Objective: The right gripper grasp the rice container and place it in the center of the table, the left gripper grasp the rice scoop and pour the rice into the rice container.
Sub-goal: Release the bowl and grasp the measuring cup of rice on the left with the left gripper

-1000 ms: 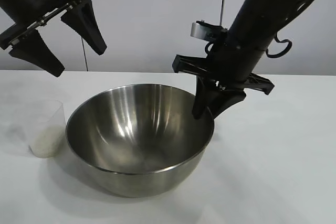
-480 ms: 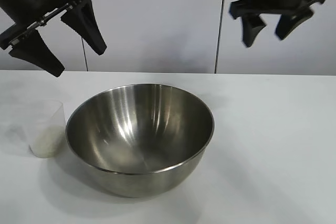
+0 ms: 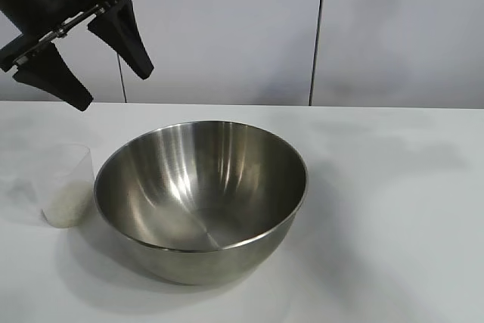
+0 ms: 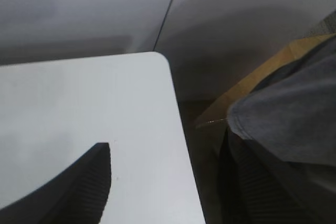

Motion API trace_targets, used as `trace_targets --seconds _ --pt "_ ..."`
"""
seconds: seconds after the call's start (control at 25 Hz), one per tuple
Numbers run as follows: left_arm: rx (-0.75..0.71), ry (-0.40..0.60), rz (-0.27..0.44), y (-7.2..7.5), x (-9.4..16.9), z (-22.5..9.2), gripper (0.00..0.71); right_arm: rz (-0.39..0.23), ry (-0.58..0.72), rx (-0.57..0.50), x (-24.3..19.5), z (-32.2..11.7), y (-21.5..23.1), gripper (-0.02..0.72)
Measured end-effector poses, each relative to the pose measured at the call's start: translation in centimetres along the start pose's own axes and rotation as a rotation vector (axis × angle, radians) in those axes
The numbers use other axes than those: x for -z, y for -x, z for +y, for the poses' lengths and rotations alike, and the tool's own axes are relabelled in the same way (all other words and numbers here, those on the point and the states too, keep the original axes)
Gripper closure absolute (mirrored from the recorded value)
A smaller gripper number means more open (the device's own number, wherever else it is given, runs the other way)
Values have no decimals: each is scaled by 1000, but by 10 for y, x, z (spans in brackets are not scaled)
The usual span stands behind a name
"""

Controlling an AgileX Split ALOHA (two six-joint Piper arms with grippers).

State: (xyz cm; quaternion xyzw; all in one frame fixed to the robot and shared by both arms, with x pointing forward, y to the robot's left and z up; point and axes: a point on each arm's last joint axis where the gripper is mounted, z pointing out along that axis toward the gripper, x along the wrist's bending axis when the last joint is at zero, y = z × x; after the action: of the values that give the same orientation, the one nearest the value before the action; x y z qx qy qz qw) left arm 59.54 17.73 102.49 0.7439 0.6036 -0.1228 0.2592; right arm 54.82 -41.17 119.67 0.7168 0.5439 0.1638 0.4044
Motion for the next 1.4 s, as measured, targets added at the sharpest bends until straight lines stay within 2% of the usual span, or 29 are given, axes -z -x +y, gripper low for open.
trace_targets --seconds 0.08,0.2,0.4,0.56,0.68,0.76,0.92,1.16,1.4 --pt "0 0 0 0 0 0 91 29 85 -37 37 3 9 230" --pt "0 0 0 0 0 0 91 108 234 -48 102 2 8 231" --pt "0 0 0 0 0 0 91 319 464 37 209 -19 -10 231" --pt "0 0 0 0 0 0 91 468 480 126 268 -60 -8 231" --pt "0 0 -1 0 0 0 91 548 459 174 295 -95 2 231" --pt "0 0 -1 0 0 0 91 573 463 186 304 -118 8 231" --pt "0 0 -1 0 0 0 91 573 449 193 300 -173 15 231" --pt "0 0 -1 0 0 0 91 575 373 205 259 -251 6 231" --pt "0 0 -1 0 0 0 91 567 375 189 224 -292 -5 231"
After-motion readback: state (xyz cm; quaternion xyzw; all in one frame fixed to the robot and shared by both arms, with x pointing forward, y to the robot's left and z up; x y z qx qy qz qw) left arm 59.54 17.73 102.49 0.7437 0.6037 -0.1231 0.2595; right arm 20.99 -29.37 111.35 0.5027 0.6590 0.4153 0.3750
